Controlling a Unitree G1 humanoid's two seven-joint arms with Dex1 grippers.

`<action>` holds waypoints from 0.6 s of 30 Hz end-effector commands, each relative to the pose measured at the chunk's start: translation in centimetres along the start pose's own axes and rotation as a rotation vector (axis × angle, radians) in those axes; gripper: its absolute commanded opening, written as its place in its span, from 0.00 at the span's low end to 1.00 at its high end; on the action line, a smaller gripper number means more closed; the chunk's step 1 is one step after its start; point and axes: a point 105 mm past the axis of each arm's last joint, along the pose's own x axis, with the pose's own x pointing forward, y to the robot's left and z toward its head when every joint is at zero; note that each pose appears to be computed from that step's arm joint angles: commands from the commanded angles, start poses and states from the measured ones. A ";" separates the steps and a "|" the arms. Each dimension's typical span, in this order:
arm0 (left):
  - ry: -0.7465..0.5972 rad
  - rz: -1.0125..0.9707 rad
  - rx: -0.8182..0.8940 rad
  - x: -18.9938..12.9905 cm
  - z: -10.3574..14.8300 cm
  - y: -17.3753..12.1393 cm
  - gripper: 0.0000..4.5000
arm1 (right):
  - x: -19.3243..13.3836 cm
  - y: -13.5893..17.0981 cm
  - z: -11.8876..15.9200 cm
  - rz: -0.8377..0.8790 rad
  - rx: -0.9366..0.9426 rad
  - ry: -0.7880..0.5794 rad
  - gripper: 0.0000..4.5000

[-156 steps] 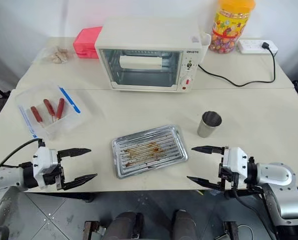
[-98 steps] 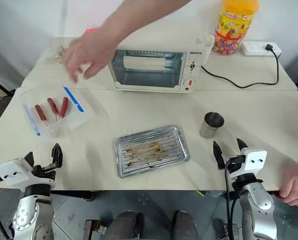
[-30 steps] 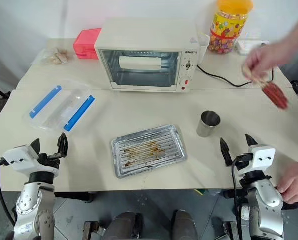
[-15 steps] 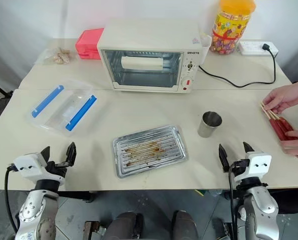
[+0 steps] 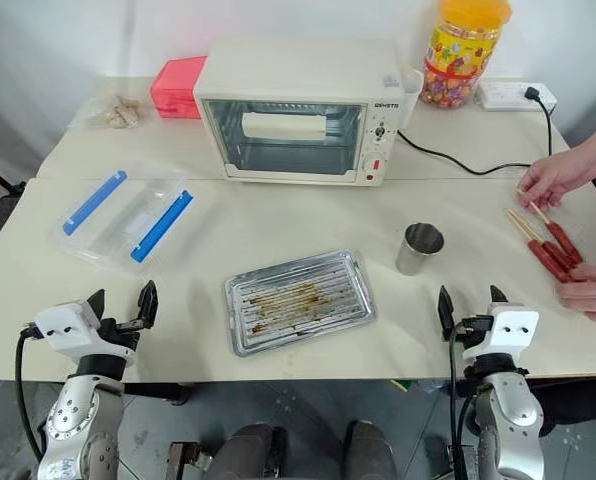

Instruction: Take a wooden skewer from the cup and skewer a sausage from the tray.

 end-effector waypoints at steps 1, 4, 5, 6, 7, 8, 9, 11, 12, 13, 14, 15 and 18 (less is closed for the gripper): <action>-0.011 0.007 0.025 -0.4 0.5 0.4 0.99 | -0.2 -0.2 0.3 -0.039 0.016 -0.037 1.00; -0.017 0.004 0.019 0.1 0.4 0.4 0.99 | -0.1 0.0 0.2 -0.044 0.038 -0.035 1.00; -0.018 -0.001 0.027 0.3 0.4 0.4 0.99 | -0.1 0.1 0.1 -0.038 0.029 -0.033 1.00; -0.018 -0.004 0.032 0.5 0.4 0.4 0.99 | 0.0 0.2 0.1 -0.033 0.021 -0.031 1.00; -0.022 0.002 0.030 0.6 0.5 0.5 0.99 | -0.1 0.2 0.2 -0.037 0.017 -0.031 1.00; -0.023 0.006 0.028 0.6 0.5 0.6 0.99 | -0.1 0.1 0.2 -0.042 0.015 -0.031 1.00; -0.024 0.009 0.026 0.7 0.5 0.7 0.99 | -0.1 0.1 0.2 -0.047 0.015 -0.031 1.00; -0.020 0.002 0.031 0.7 0.5 0.7 0.99 | -0.1 0.1 0.2 -0.047 0.016 -0.030 1.00; -0.017 -0.006 0.035 0.7 0.5 0.7 0.99 | -0.1 0.4 0.1 -0.028 0.031 -0.029 1.00; -0.015 -0.011 0.036 0.7 0.4 0.8 0.99 | -0.1 0.5 0.1 -0.014 0.034 -0.027 1.00; -0.014 -0.013 0.037 0.7 0.4 0.8 0.99 | -0.2 0.6 0.1 -0.005 0.036 -0.025 1.00; -0.015 -0.013 0.037 0.7 0.5 0.8 0.99 | -0.3 0.6 0.1 -0.005 0.037 -0.024 1.00; -0.019 -0.010 0.037 0.8 0.5 1.0 0.99 | -0.3 0.5 0.1 -0.010 0.036 -0.023 1.00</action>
